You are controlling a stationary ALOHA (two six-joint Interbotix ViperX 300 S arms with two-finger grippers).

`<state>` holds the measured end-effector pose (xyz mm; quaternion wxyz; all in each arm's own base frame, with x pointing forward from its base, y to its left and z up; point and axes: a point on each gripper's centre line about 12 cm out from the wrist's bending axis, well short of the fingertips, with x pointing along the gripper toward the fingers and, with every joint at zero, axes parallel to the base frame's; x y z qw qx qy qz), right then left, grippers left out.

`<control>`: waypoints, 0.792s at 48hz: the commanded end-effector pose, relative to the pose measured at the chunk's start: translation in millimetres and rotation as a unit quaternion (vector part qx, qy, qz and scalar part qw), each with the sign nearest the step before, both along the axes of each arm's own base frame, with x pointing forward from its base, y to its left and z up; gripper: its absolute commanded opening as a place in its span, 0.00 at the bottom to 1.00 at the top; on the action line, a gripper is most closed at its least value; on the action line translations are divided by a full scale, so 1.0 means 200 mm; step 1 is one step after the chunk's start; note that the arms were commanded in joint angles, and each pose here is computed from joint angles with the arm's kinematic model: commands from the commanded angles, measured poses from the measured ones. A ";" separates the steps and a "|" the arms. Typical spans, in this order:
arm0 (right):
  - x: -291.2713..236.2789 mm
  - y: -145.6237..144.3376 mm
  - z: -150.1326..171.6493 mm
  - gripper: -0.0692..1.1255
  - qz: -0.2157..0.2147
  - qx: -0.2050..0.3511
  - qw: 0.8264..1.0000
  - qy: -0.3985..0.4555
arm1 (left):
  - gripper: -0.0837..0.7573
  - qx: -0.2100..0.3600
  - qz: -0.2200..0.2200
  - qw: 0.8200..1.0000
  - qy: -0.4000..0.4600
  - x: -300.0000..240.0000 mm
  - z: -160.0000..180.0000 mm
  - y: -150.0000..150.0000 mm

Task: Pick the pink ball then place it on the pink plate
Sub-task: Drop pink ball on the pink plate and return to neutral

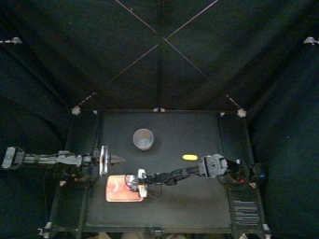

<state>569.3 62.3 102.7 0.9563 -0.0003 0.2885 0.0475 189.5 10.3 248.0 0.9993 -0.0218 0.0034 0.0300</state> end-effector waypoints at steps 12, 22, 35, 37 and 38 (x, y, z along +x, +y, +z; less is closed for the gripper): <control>0.04 0.00 0.11 0.87 -0.016 0.025 0.999 -0.015 | 0.10 -0.001 0.002 1.000 -0.003 0.00 0.00 0.00; 0.02 -0.01 0.14 0.88 -0.015 0.022 0.999 -0.018 | 0.10 -0.001 0.005 1.000 -0.003 0.00 0.00 0.01; -0.20 -0.09 0.31 0.88 -0.023 0.019 0.999 -0.042 | 0.10 -0.002 0.006 1.000 0.001 0.00 -0.01 0.01; -0.25 -0.09 0.34 0.88 -0.024 0.021 0.998 -0.053 | 0.10 -0.002 0.005 1.000 0.003 0.00 -0.02 0.01; -0.28 -0.10 0.36 0.88 -0.024 0.021 0.998 -0.060 | 0.10 -0.002 0.006 1.000 0.001 0.00 -0.02 0.01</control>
